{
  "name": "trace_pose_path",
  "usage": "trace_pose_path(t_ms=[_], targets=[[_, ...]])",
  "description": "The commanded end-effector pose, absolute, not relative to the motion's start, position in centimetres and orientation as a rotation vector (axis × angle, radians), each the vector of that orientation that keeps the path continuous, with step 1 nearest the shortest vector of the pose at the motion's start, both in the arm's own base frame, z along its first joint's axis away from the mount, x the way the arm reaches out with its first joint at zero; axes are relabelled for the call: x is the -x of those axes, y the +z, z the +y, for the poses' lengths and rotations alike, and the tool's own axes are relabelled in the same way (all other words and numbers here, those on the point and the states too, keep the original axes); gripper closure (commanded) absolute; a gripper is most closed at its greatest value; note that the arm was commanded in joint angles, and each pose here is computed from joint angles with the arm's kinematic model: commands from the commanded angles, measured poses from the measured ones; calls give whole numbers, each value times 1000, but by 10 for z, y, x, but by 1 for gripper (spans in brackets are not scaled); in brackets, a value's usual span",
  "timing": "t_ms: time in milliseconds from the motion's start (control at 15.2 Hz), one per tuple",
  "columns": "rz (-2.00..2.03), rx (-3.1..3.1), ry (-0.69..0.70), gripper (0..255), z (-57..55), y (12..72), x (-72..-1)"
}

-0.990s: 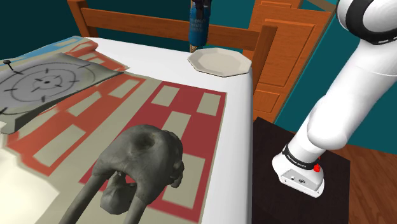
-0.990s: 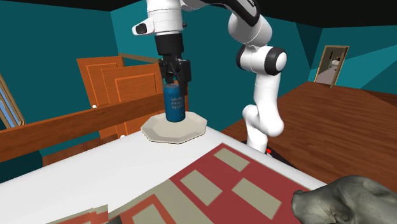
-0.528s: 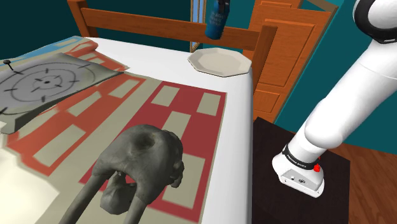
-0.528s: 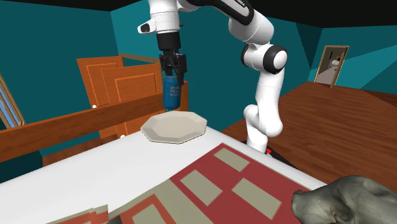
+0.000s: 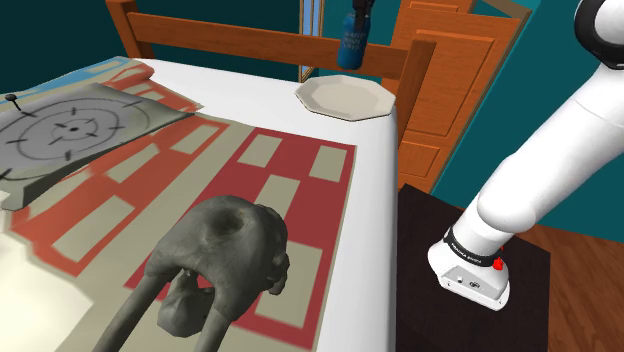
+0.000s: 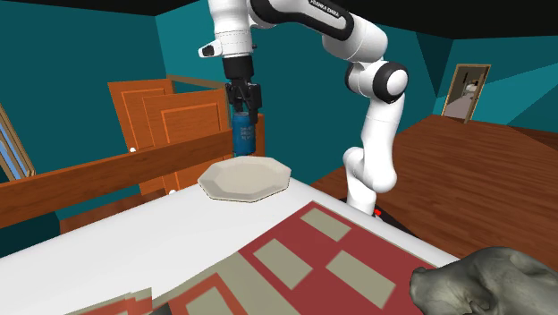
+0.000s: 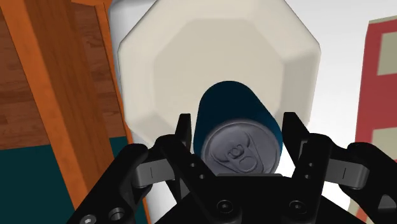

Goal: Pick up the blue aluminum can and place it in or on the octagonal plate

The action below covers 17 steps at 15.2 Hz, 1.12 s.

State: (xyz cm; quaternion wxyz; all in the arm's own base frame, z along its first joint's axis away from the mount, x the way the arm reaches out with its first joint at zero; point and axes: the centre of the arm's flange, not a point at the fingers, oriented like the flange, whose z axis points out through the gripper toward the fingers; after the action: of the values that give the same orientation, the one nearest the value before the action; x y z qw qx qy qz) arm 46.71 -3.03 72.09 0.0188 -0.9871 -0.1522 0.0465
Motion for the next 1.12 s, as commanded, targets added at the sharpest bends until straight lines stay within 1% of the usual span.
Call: trace_pose_path(t_ms=[0,858,1056], targets=[[-473,3065,143,255,-30,710,-466],[-473,3065,143,255,-30,641,-466],[-473,3065,143,255,-30,641,-466]])
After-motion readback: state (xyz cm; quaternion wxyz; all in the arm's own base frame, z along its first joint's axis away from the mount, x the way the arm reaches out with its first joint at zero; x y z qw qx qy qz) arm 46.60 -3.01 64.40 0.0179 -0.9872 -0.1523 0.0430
